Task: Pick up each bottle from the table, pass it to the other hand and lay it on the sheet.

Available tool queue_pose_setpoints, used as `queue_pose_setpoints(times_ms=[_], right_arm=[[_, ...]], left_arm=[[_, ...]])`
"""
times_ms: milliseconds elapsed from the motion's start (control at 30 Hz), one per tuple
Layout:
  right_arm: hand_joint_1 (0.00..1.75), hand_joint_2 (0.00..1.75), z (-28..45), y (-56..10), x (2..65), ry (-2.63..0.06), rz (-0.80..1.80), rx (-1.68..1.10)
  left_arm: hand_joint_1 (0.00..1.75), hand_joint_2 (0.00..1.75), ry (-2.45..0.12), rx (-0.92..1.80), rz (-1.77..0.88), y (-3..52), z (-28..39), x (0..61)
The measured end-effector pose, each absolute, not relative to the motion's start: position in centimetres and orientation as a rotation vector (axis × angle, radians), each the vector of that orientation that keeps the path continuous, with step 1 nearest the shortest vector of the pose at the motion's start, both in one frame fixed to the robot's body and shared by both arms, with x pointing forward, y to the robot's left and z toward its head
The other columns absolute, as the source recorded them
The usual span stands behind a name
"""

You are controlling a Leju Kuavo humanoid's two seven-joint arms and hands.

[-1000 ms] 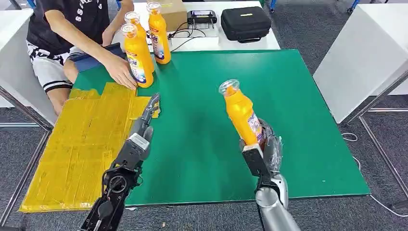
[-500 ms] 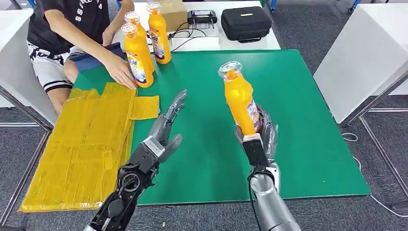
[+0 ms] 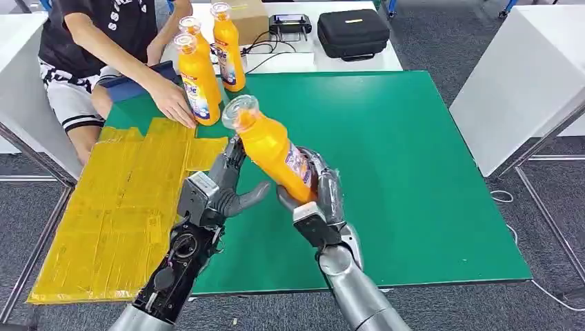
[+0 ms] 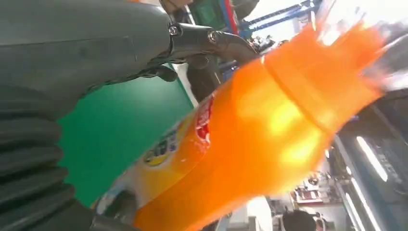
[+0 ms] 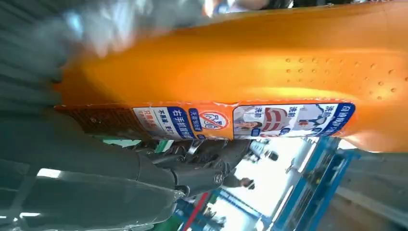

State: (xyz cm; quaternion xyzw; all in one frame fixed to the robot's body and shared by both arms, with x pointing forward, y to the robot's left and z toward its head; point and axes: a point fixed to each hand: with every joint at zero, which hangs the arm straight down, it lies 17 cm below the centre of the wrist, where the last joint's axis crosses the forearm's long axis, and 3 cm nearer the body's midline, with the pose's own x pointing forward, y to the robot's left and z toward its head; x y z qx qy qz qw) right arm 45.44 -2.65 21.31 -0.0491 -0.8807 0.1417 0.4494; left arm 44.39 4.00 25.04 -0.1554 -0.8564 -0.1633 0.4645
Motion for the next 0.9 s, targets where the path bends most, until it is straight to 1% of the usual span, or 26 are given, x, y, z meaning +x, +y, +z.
queue_pose_setpoints(times_ms=[100,167,200,267,300,367,467,600,733,800,833,867,900], right_arm=[[1.69,1.75,21.4,-1.5,45.1,-2.183,0.376,-0.1],[1.71,1.75,21.3,-0.9,44.8,-2.188,0.398,-0.087],[1.68,1.75,21.3,-0.5,44.7,-2.189,0.407,-0.079],[1.69,1.75,21.4,0.4,44.3,-2.196,0.426,-0.062],[1.64,1.75,21.6,0.8,44.2,-2.204,0.434,-0.061],[1.69,1.75,22.0,1.5,44.0,-2.219,0.451,-0.066],[1.61,1.75,21.9,2.5,44.0,-2.204,0.495,-0.061],[1.66,1.75,21.0,4.2,44.2,-2.166,0.602,-0.069],[1.64,1.75,20.3,5.4,44.3,-2.15,0.707,-0.097],[1.68,1.75,20.0,5.8,44.3,-2.145,0.732,-0.098],[1.64,1.75,19.8,6.0,44.2,-2.142,0.745,-0.099],[1.66,1.75,19.6,6.4,44.0,-2.138,0.766,-0.101],[1.64,1.75,19.4,6.6,43.8,-2.136,0.78,-0.101]], left_arm=[[0.0,1.75,-2.092,-0.376,-0.39,4.4,24.6,44.8],[0.0,1.75,-2.085,-0.382,-0.373,4.7,24.5,45.1],[0.0,1.75,-2.082,-0.385,-0.359,4.9,24.5,45.4],[0.0,1.75,-2.076,-0.395,-0.324,5.6,24.5,45.9],[0.0,1.75,-2.075,-0.402,-0.303,6.0,24.5,46.2],[0.0,1.75,-2.069,-0.418,-0.262,6.7,24.3,46.5],[0.0,1.75,-2.06,-0.422,-0.218,7.7,23.9,46.9],[0.0,1.75,-2.042,-0.412,-0.181,8.8,23.3,47.4],[0.0,1.75,-2.017,-0.419,-0.152,9.6,22.6,47.6],[0.0,1.75,-2.012,-0.42,-0.146,9.8,22.5,47.7],[0.0,1.75,-2.009,-0.428,-0.143,9.8,22.5,47.7],[0.0,1.75,-2.001,-0.449,-0.138,9.7,22.6,47.6],[0.0,1.75,-1.991,-0.476,-0.125,9.6,22.6,47.6]])
